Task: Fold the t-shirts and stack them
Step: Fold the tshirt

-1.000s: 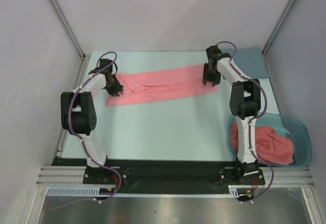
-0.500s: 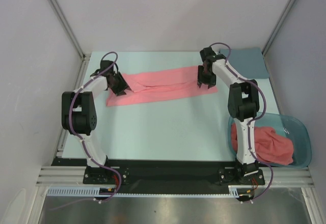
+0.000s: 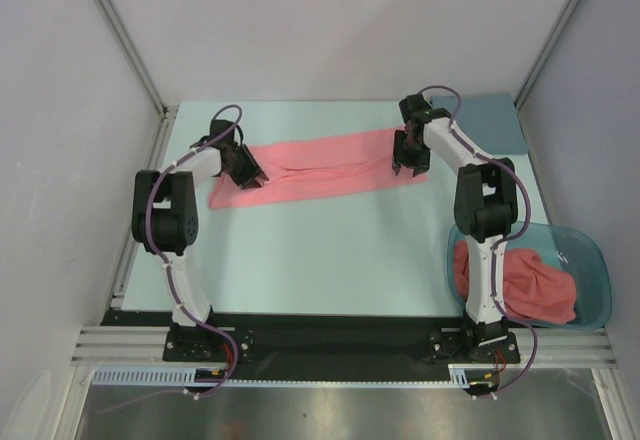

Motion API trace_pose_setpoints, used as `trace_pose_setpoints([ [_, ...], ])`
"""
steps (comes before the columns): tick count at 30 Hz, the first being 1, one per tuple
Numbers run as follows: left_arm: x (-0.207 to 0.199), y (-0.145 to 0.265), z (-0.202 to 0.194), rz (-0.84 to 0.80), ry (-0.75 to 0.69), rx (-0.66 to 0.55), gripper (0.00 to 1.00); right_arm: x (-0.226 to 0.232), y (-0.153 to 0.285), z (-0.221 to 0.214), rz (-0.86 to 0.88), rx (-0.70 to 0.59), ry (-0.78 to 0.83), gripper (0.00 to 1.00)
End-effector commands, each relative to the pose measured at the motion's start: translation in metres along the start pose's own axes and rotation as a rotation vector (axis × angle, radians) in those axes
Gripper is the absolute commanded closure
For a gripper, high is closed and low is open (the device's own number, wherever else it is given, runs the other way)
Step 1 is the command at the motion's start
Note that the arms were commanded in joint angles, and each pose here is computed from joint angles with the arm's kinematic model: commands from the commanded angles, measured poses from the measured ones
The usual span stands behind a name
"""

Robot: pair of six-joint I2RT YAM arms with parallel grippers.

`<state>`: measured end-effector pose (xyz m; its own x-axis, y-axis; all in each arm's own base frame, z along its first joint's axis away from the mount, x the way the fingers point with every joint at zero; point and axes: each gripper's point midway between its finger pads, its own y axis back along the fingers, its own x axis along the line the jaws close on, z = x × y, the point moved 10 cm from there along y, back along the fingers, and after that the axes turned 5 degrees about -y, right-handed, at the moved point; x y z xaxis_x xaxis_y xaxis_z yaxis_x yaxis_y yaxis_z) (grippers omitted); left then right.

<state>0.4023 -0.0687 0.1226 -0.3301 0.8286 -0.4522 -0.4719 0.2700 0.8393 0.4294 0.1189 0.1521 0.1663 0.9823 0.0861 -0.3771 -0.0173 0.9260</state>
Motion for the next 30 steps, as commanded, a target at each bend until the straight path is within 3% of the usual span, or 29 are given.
trace_pose_setpoints([
  [1,-0.016,-0.001,0.009,-0.06,-0.003,-0.029,0.62,0.001,0.024,0.009,0.041,-0.063,-0.02,0.46],
  [11,-0.032,0.002,0.025,-0.064,-0.051,-0.074,0.8,-0.005,0.027,0.0,0.028,-0.058,-0.018,0.46],
  [14,-0.038,0.0,0.028,-0.077,-0.062,-0.083,0.89,-0.007,0.026,-0.006,0.022,-0.048,-0.016,0.46],
  [16,-0.044,-0.003,0.029,-0.086,-0.083,-0.081,0.99,-0.008,0.025,-0.007,0.019,-0.044,-0.018,0.47],
  [30,-0.089,-0.029,0.06,-0.222,-0.129,-0.133,1.0,-0.01,0.026,-0.017,-0.007,-0.016,-0.019,0.47],
])
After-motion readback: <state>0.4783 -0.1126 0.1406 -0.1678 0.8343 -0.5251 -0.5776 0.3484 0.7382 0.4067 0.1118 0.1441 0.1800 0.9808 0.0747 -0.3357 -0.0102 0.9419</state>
